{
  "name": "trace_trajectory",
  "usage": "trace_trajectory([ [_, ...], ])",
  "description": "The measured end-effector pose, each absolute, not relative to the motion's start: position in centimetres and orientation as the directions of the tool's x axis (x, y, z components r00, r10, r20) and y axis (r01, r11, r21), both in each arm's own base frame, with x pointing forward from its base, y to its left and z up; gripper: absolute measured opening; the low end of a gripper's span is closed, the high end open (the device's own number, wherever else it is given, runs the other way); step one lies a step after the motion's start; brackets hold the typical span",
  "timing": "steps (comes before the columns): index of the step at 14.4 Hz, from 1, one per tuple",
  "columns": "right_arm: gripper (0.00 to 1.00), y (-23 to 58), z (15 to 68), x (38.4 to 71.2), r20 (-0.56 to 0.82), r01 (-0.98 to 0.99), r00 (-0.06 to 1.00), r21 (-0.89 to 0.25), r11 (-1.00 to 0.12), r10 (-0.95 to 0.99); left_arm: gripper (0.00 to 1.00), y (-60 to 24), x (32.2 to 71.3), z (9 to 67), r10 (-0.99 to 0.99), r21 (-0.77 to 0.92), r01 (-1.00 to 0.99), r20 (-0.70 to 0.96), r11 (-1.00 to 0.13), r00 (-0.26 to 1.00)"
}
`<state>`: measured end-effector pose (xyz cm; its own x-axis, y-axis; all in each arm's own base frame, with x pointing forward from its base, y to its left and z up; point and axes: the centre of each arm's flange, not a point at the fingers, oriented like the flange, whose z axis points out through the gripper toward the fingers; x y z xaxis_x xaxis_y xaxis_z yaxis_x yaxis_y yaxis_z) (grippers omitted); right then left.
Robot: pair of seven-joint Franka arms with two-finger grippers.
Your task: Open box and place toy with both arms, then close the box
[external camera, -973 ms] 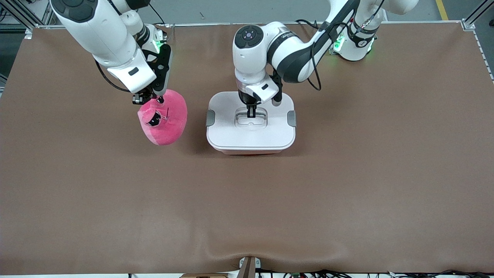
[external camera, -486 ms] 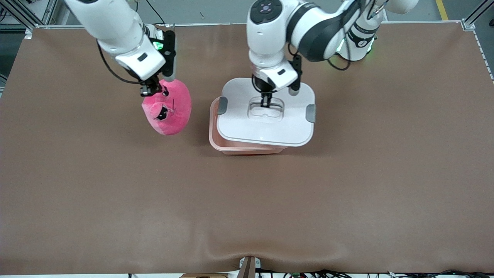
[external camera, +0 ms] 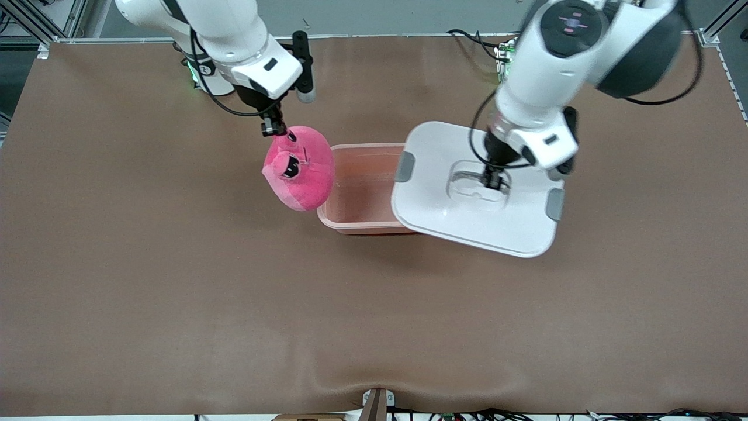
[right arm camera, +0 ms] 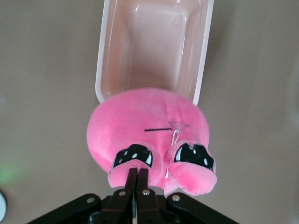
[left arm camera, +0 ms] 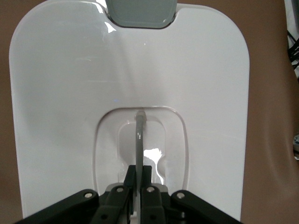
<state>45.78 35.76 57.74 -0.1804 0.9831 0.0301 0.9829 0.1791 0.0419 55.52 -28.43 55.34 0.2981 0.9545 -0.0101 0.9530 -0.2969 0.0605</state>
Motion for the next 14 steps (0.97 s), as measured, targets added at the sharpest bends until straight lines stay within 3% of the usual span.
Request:
trace_trajectory([
  [8,0.02,42.0,54.8,43.5,0.046,0.957,-0.284,0.072,0.28,0.958,0.07,-19.3,60.3,53.7,0.909,0.038,0.909,-0.015,-0.415,0.416],
  [14,0.02,43.7,52.4,43.7,0.024,0.948,-0.31,0.078,0.308,0.95,0.07,-19.6,60.5,53.0,0.874,0.041,0.878,-0.085,-0.476,0.478],
])
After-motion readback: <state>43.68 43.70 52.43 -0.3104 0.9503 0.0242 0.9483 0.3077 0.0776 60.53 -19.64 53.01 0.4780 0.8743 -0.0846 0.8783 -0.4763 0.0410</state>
